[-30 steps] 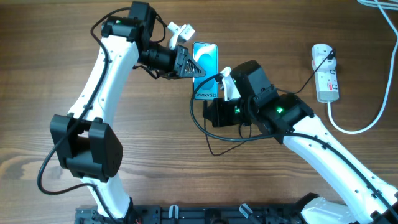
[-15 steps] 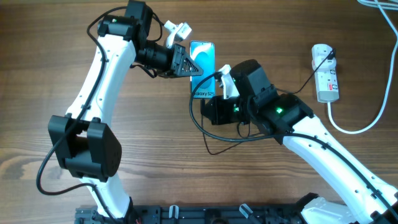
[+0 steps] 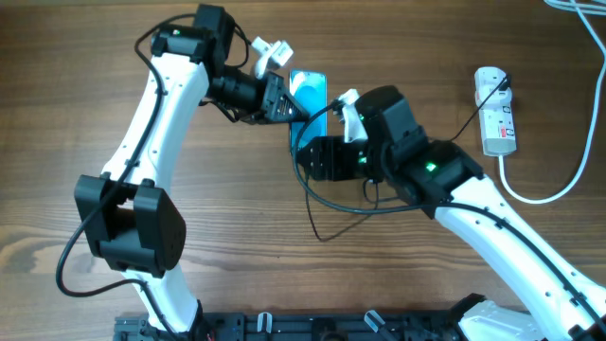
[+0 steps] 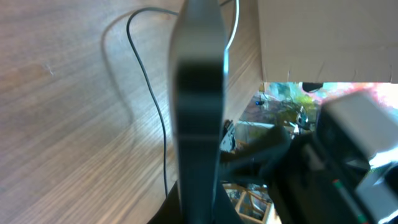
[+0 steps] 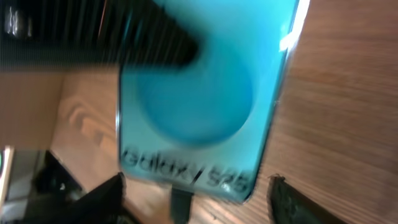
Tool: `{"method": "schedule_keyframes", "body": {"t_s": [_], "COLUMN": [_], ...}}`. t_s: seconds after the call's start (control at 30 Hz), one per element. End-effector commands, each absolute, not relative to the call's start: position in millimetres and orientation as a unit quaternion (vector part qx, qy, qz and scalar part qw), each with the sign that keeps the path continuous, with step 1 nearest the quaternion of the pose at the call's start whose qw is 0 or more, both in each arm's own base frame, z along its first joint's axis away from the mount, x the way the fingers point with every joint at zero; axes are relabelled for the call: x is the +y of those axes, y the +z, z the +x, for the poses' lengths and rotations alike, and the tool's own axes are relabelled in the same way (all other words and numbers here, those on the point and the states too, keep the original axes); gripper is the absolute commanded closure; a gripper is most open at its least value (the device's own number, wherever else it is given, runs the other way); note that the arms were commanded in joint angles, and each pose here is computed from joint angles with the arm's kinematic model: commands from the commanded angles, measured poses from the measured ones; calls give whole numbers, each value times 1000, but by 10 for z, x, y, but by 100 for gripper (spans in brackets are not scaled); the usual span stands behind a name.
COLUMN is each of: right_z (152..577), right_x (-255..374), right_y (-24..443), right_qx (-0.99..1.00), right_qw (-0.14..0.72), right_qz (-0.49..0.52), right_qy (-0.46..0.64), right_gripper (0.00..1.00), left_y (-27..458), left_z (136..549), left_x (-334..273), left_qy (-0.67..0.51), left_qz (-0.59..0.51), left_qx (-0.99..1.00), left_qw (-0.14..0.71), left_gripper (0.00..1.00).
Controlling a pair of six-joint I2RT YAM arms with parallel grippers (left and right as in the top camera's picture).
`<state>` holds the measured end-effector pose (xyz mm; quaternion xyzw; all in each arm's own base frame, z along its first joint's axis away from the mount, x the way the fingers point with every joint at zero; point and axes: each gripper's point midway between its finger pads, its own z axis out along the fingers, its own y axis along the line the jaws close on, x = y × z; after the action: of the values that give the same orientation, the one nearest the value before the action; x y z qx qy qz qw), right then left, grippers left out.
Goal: Plug charger to phone and switch on socket
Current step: 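Push the plug upward into the phone's port with the right gripper, then lower the plugged phone flat onto the table with the left gripper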
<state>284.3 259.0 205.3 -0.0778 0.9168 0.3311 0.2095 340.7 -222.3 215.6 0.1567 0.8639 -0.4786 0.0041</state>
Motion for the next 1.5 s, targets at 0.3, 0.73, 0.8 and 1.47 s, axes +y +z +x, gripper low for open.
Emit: {"method": "schedule_keyframes", "body": {"t_s": [0.3, 0.73, 0.8, 1.47], "right_z": [2627, 2490, 2489, 2471], "right_x": [2030, 1941, 1940, 1946], "right_y": [2111, 1922, 1906, 1754], "right_qx": [945, 957, 958, 965], "right_qw": [177, 137, 135, 105], "right_qz": [-9, 0, 0, 4], "right_qy": [276, 254, 252, 240], "right_gripper": [0, 0, 0, 0], "left_y": [2064, 1186, 1065, 382], "left_z": [3363, 3638, 3646, 3600], "left_x": [-2205, -2285, -2302, -2430], "left_qy": [-434, -394, -391, -330], "left_qz": [145, 114, 112, 125], "left_qx": [889, 910, 911, 929], "left_qw": [-5, -60, -70, -109], "left_gripper": [96, 96, 96, 96]}}
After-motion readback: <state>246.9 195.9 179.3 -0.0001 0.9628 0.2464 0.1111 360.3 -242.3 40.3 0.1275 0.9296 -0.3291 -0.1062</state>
